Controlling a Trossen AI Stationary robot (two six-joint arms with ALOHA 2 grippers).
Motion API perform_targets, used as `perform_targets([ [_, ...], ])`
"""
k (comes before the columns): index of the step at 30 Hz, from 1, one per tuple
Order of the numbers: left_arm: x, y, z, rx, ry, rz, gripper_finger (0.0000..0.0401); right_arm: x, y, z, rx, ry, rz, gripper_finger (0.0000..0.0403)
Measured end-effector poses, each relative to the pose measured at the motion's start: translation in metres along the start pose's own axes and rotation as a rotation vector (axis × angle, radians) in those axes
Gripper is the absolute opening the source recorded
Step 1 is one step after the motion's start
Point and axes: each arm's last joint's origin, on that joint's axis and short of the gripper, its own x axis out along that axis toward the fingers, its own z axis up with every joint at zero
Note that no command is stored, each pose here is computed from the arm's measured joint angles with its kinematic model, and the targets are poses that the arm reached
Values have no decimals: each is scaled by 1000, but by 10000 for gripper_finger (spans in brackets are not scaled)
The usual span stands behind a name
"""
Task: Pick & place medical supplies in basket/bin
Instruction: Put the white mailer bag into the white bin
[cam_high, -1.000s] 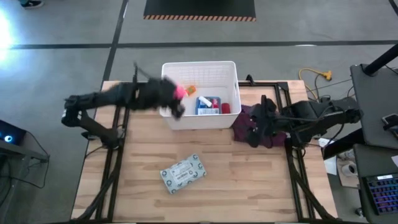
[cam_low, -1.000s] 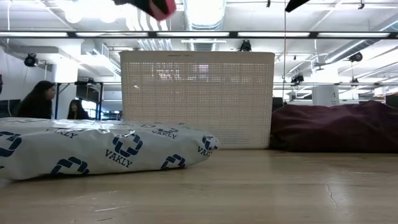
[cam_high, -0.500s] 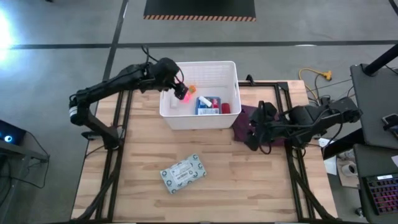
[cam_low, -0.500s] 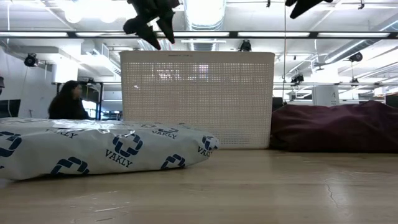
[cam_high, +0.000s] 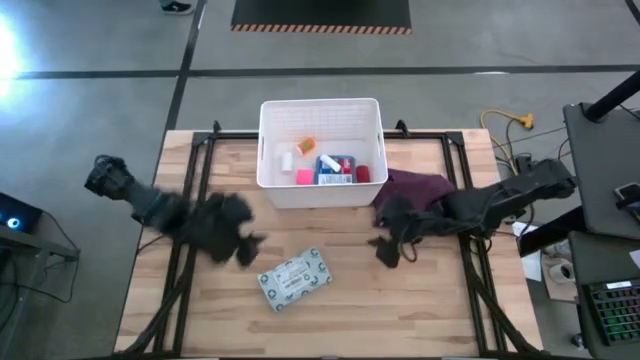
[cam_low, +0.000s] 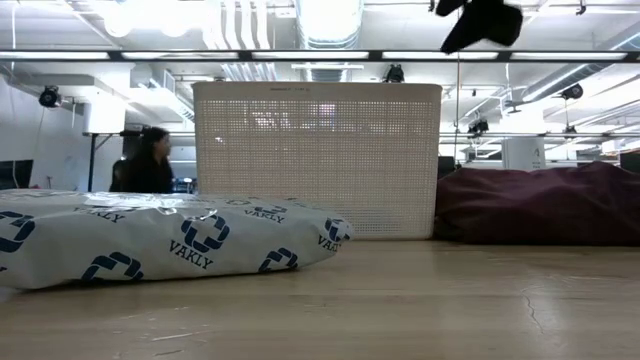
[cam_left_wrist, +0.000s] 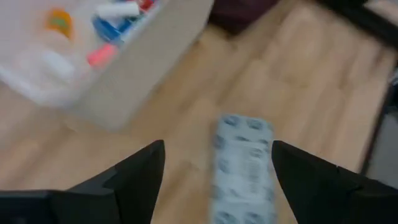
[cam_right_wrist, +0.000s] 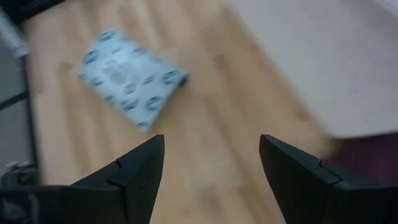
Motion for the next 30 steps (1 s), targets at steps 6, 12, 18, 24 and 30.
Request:
perform_targets([
  [6,22,-25,-87,-214,31,-53,242,62,16,-21,72,126,177,251],
  [12,85,-47,-141,-329,95,-206,183,113,26,-39,192,218,229,251],
  [18,107,-37,-151,-278,3,-70,126,124,65,-48,91,180,250,244],
  [24,126,-22,-148,-222,4,8,46,164,83,-57,131,233,185,213],
  [30,140,-8,-150,-191,28,69,6,184,113,-58,154,201,183,154],
])
